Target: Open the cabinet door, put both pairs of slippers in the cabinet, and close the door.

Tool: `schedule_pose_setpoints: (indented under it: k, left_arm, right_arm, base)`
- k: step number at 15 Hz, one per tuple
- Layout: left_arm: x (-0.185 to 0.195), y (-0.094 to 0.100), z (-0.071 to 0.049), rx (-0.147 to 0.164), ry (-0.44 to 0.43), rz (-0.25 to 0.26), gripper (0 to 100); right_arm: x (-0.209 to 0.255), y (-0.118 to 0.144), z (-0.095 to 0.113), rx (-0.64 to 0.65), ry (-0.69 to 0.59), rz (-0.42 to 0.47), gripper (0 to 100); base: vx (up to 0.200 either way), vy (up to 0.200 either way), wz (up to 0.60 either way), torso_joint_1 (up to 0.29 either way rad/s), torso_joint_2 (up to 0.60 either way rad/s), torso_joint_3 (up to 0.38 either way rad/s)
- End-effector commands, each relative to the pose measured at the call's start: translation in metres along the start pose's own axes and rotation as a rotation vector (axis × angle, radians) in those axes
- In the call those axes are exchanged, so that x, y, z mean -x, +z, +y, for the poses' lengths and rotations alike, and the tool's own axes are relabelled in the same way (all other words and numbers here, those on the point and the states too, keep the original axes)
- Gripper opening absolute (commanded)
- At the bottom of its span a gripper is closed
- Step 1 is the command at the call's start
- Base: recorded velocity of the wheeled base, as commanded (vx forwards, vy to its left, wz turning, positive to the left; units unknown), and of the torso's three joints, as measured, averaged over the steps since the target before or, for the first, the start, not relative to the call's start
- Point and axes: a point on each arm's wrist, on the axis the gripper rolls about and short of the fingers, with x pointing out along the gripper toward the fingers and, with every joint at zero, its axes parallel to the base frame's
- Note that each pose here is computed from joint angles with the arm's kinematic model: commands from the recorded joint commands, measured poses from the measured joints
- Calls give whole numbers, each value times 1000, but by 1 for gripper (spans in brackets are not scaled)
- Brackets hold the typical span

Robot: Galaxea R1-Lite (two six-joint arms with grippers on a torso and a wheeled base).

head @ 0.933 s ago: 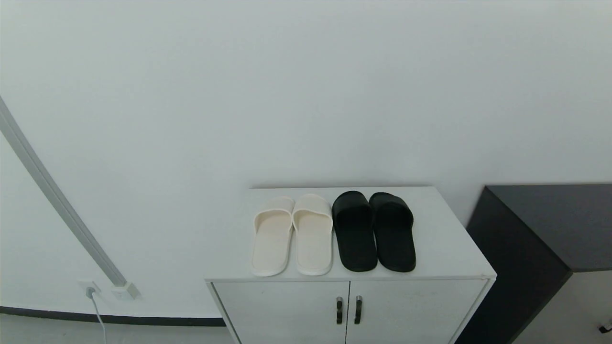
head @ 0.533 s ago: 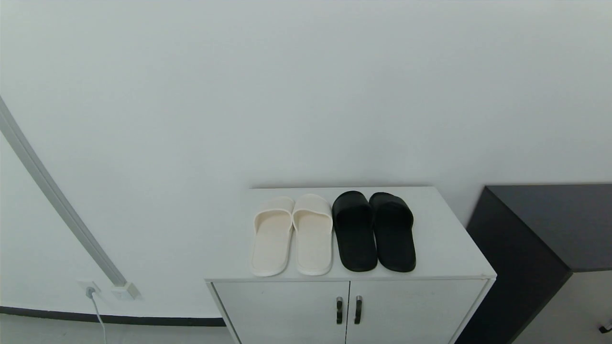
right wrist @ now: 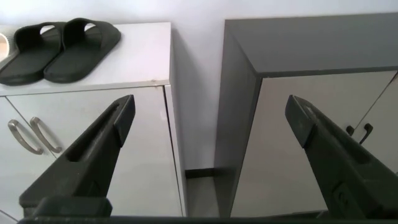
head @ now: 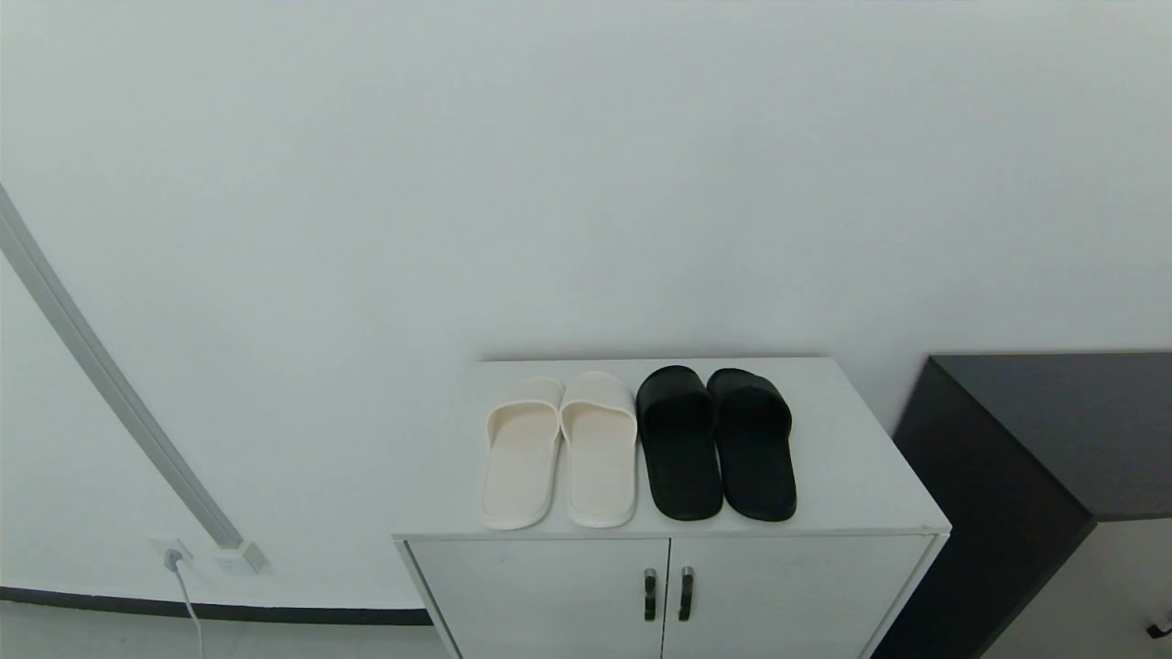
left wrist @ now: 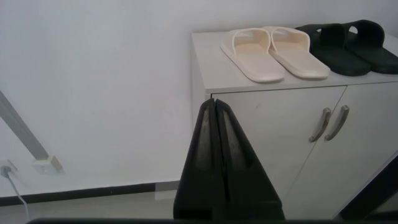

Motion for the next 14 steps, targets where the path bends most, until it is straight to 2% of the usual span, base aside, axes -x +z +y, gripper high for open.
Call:
schedule_pose_setpoints:
  k: [1,2,3,4,5,6,9,11,13,14]
  left_arm:
    - [0,0,0,-1,-1,1,0]
    - [0,0,0,-3,-1,1,0]
    - [0,0,0,-1,-1,1,0]
    - [0,0,0,-3,-1,3,0]
    - [0,0,0,-1,-1,1,0]
    - [0,0,0,-1,-3,1,0]
    - [0,0,0,-4,-3,3,0]
    - [0,0,0,-4,-3,3,0]
    - [0,0,0,-4,-3,1,0]
    - [0,0,0,-4,-3,1,0]
  right_arm:
    - [2,18,-1,-14,-2,-38,100]
    - [5,66,-3,-88,9,-96,100]
    - [-4,88,-2,-123,32,-37,100]
    - [-26,87,1,-82,79,114,100]
    - [-42,81,4,-56,125,210,100]
    - [-59,80,7,-54,192,263,100]
    - [-101,86,22,-58,302,317,100]
    - [-134,95,42,-60,363,346,100]
    - [-149,107,67,-78,411,345,100]
    - [-150,109,73,-84,422,346,100]
  base:
    - [0,0,0,0,0,0]
    - [0,0,0,0,0,0]
    - [0,0,0,0,0,0]
    - [0,0,0,0,0,0]
    - [0,0,0,0,0,0]
    - [0,0,0,0,0,0]
    - [0,0,0,0,0,0]
    - [0,0,0,0,0,0]
    - [0,0,0,0,0,0]
    - [0,0,0,0,0,0]
